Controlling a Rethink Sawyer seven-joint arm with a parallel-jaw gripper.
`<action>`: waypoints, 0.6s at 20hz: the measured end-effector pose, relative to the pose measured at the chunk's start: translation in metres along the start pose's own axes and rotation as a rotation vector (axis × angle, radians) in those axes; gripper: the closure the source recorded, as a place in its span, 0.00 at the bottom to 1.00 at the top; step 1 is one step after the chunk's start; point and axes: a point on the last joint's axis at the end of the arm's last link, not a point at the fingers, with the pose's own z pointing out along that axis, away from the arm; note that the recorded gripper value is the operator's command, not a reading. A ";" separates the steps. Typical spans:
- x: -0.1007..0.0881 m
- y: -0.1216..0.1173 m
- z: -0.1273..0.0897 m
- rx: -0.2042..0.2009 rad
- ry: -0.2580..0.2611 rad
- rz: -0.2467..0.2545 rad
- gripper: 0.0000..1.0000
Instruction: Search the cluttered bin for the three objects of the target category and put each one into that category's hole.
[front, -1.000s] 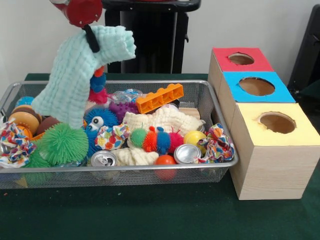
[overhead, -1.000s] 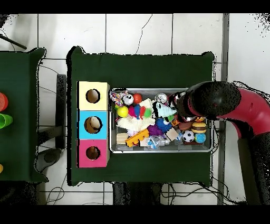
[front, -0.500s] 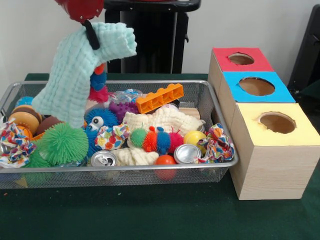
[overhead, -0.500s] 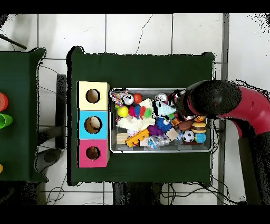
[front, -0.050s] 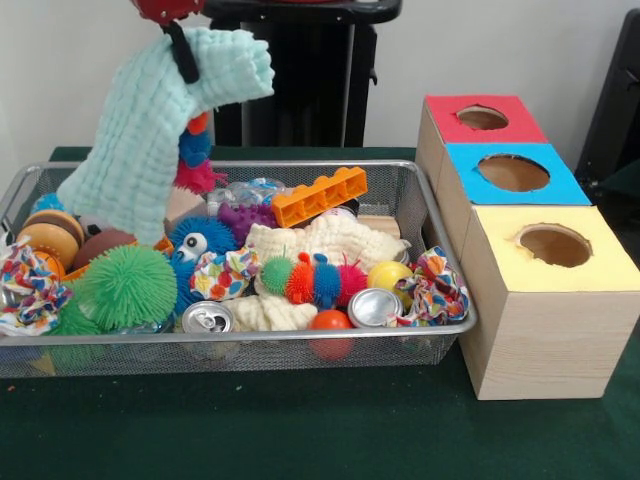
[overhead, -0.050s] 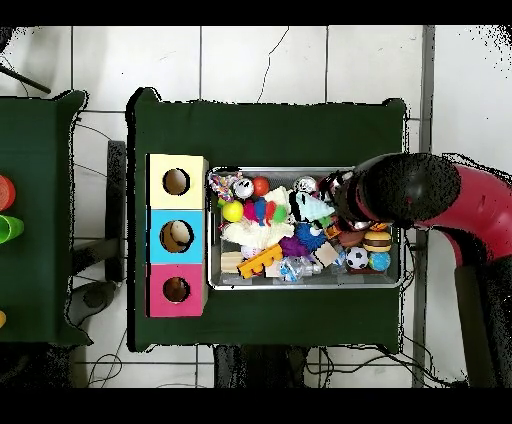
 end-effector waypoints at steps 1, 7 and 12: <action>-0.001 0.000 0.000 -0.001 0.000 -0.001 1.00; -0.022 0.012 -0.001 -0.024 -0.021 -0.007 1.00; -0.044 0.027 0.001 -0.049 -0.054 -0.005 1.00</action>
